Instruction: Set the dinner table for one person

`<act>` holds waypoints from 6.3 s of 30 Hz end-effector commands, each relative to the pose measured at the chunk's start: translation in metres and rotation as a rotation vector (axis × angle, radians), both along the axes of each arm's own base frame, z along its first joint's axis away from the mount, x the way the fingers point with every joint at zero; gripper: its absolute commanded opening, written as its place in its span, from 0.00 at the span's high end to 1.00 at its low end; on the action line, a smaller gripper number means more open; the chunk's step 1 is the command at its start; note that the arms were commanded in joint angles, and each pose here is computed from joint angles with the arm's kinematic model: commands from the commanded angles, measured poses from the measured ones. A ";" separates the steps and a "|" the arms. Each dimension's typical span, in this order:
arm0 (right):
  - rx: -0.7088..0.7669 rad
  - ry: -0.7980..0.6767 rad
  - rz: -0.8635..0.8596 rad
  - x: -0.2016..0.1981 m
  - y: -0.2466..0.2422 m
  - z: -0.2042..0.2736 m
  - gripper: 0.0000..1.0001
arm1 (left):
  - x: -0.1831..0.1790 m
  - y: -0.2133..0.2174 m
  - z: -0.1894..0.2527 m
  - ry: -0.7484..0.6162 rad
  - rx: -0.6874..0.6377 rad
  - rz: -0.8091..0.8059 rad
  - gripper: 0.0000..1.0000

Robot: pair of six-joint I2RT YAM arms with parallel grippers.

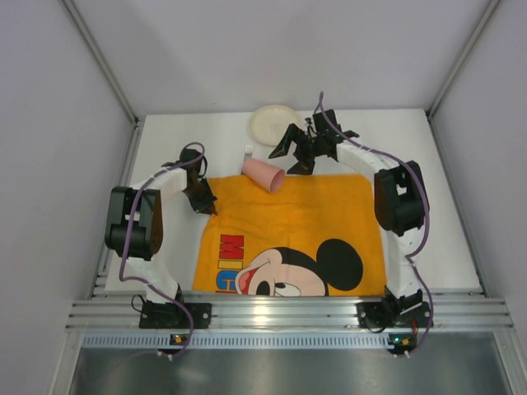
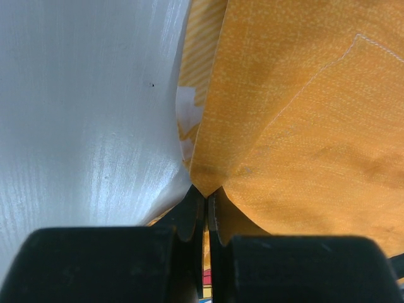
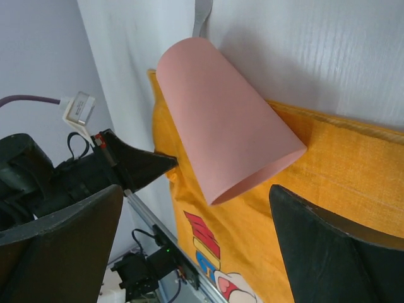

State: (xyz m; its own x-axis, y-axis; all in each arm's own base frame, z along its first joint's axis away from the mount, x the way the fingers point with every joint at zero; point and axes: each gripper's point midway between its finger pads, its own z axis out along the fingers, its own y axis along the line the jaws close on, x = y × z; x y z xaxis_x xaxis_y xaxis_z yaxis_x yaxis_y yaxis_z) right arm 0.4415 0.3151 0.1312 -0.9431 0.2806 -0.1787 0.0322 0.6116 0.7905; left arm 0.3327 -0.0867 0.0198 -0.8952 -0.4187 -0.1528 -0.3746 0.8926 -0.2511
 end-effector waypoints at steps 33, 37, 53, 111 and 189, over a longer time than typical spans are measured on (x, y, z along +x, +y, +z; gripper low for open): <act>-0.338 -0.273 0.068 -0.023 -0.012 0.092 1.00 | 0.002 -0.007 0.014 -0.079 -0.051 -0.034 1.00; -0.475 -0.296 0.037 -0.049 -0.064 0.126 1.00 | 0.000 -0.006 0.009 -0.073 -0.061 -0.026 0.82; -0.953 0.095 -0.081 -0.132 -0.214 0.065 1.00 | 0.008 0.034 0.064 -0.194 0.018 0.047 0.19; -0.912 -0.092 -0.216 -0.133 -0.268 0.112 0.44 | 0.184 -0.073 0.072 -0.368 0.312 -0.305 0.21; -0.736 -0.177 -0.421 0.164 -0.124 -0.097 0.69 | -0.086 -0.052 0.067 -0.179 0.057 -0.231 0.31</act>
